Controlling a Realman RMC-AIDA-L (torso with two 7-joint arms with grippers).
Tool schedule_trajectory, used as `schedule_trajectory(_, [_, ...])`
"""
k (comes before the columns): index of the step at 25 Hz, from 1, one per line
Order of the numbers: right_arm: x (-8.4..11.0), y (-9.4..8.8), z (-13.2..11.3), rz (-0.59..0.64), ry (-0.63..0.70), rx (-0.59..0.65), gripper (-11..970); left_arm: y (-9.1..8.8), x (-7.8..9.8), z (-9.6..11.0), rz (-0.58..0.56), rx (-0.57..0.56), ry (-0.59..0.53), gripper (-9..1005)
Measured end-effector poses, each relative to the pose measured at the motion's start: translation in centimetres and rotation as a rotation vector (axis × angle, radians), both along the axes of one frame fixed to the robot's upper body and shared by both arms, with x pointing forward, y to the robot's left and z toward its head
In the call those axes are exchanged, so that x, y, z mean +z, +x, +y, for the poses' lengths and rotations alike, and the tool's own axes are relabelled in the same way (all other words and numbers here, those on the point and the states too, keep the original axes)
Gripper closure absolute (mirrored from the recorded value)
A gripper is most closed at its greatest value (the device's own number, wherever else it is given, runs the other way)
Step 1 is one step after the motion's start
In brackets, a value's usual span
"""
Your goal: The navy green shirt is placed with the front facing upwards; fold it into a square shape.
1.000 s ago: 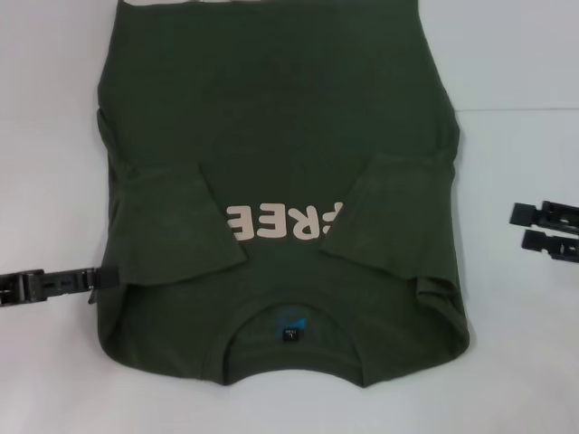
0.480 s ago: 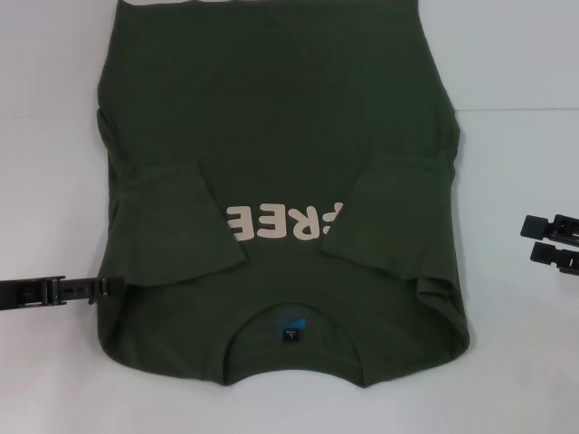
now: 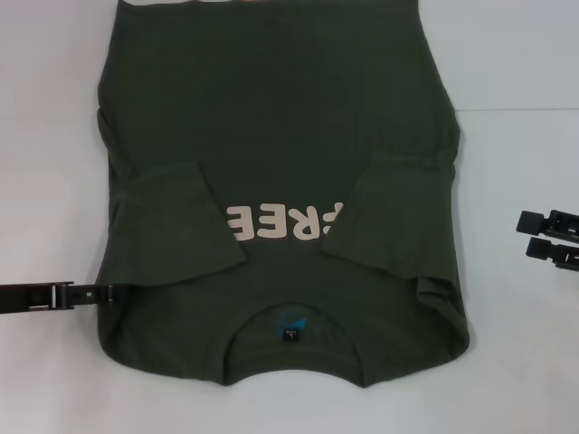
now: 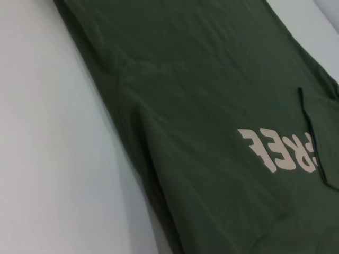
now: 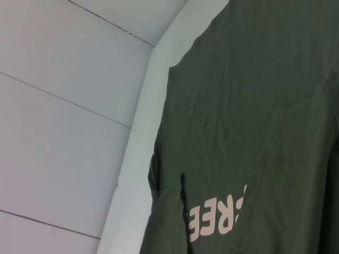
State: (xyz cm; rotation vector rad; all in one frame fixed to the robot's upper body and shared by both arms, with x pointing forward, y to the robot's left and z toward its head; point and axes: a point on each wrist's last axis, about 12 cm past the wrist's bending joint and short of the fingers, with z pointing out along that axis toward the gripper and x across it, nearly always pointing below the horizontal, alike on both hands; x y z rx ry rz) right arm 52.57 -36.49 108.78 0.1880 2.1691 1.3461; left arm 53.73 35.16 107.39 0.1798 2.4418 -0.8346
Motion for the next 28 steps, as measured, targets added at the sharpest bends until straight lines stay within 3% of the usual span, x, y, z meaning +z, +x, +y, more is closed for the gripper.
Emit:
schedule_trajectory(14, [0.1, 0.3, 0.2, -0.007, -0.005, 0.003, 137, 0.7, -0.3, -1.1, 0.002, -0.021, 0.019, 82])
schedule_trajectory(16, [0.1, 0.3, 0.2, -0.007, -0.005, 0.002, 137, 0.7, -0.3, -1.2, 0.009, -0.024, 0.019, 244])
schedule_trajectory(28, [0.1, 0.3, 0.2, -0.010, 0.001, 0.005, 138, 0.8, -0.3, -1.2, 0.001, -0.027, 0.035, 513])
